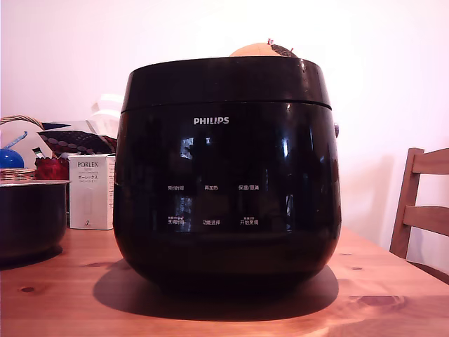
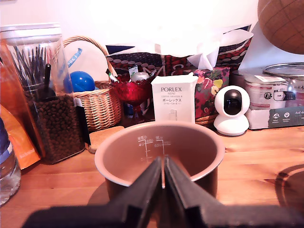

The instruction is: Open the rice cooker by pressing the large metal button on the top of its lid with medium force

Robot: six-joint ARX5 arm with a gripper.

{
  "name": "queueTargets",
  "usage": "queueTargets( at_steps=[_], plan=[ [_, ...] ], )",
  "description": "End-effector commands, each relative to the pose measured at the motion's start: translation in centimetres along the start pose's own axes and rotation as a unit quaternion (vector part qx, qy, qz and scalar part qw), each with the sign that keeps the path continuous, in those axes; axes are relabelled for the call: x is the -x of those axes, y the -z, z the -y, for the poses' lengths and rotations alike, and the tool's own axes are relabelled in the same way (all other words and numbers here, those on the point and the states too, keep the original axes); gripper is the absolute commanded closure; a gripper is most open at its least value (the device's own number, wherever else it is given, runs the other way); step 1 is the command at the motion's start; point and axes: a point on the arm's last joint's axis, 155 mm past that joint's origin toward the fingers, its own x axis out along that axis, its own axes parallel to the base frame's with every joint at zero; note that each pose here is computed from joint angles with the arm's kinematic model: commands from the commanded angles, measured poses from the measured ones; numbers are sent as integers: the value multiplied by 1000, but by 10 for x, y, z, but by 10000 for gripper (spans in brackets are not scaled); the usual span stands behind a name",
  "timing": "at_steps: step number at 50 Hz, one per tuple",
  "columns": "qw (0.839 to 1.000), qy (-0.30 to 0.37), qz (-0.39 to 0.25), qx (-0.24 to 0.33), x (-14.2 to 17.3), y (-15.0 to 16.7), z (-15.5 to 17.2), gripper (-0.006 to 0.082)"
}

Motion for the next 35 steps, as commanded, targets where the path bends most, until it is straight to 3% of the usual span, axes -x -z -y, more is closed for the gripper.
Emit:
queueTargets(
  at_steps=[1, 19, 35],
  plan=[
    [997, 30, -67, 17, 5, 28, 8, 786],
    [997, 52, -59, -11, 5, 25, 16, 786],
    [998, 52, 25, -14, 4, -18, 16, 786]
  ],
)
